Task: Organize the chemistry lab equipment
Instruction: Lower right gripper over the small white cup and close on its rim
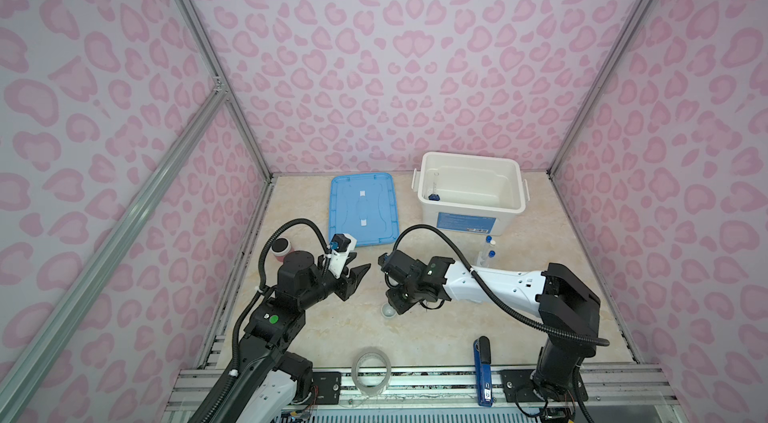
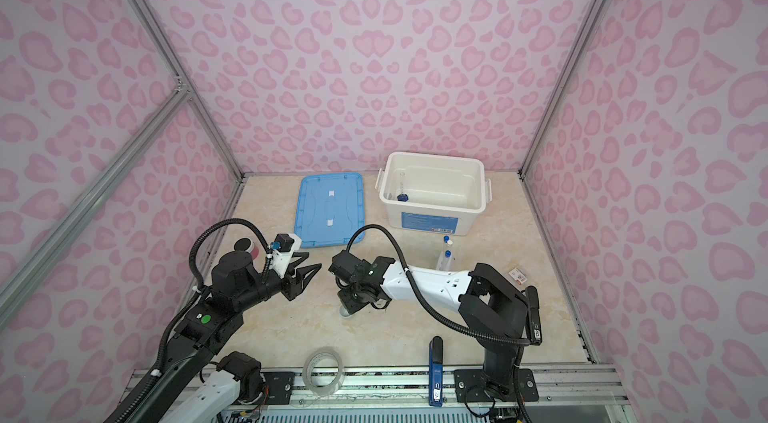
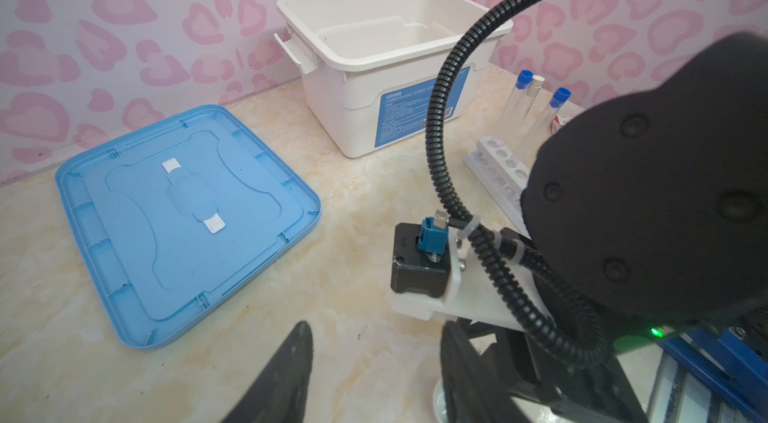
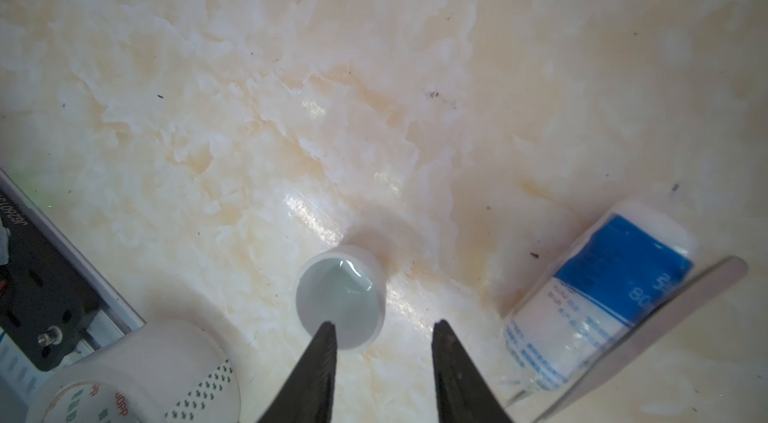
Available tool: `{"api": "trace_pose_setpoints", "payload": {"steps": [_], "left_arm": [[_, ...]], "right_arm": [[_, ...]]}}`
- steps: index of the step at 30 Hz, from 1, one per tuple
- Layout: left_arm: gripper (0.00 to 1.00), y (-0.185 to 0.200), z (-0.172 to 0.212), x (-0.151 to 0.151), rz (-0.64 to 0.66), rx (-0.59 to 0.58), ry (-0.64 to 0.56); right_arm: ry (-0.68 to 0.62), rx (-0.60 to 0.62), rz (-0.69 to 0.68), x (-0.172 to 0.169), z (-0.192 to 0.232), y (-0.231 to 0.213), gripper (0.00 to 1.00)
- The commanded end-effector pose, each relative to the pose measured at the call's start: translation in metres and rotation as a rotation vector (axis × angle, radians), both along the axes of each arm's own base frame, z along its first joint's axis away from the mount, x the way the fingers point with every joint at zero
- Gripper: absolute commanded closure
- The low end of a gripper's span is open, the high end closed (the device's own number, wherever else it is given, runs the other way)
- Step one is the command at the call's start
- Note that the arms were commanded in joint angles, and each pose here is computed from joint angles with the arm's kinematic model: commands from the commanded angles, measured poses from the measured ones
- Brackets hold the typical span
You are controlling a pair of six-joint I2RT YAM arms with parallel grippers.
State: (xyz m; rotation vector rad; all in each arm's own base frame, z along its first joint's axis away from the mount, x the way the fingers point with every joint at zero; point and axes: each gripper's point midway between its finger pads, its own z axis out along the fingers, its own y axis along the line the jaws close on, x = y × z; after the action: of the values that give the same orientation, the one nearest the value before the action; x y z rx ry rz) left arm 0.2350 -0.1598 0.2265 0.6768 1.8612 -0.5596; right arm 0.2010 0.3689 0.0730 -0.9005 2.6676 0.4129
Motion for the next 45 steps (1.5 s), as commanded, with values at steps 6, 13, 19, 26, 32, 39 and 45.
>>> {"api": "trace_pose_setpoints", "payload": {"steps": [6, 13, 19, 26, 32, 39, 45], "left_arm": [[0.48, -0.001, 0.003, 0.003, 0.0, -0.009, -0.017], [0.48, -0.002, 0.002, 0.003, -0.005, -0.009, -0.012], [0.48, -0.004, 0.001, 0.001, -0.019, -0.01, -0.01], [0.49, -0.005, 0.0, -0.001, -0.03, -0.014, -0.007], [0.51, -0.006, -0.001, -0.001, -0.034, -0.014, -0.003], [0.51, -0.006, -0.003, 0.0, -0.033, -0.014, 0.003], [0.52, -0.006, -0.004, 0.0, -0.034, -0.013, 0.004]], "right_arm": [[0.039, -0.036, -0.012, 0.0, -0.016, 0.0, 0.61], [0.069, -0.045, -0.007, -0.003, -0.023, 0.001, 0.63], [0.092, -0.053, -0.011, -0.006, -0.03, 0.001, 0.65], [0.116, -0.06, -0.015, -0.008, -0.039, 0.002, 0.68], [0.123, -0.063, -0.02, -0.008, -0.041, 0.003, 0.71], [0.125, -0.069, -0.026, -0.007, -0.041, 0.004, 0.79], [0.135, -0.073, -0.032, -0.006, -0.043, 0.002, 0.86]]}}
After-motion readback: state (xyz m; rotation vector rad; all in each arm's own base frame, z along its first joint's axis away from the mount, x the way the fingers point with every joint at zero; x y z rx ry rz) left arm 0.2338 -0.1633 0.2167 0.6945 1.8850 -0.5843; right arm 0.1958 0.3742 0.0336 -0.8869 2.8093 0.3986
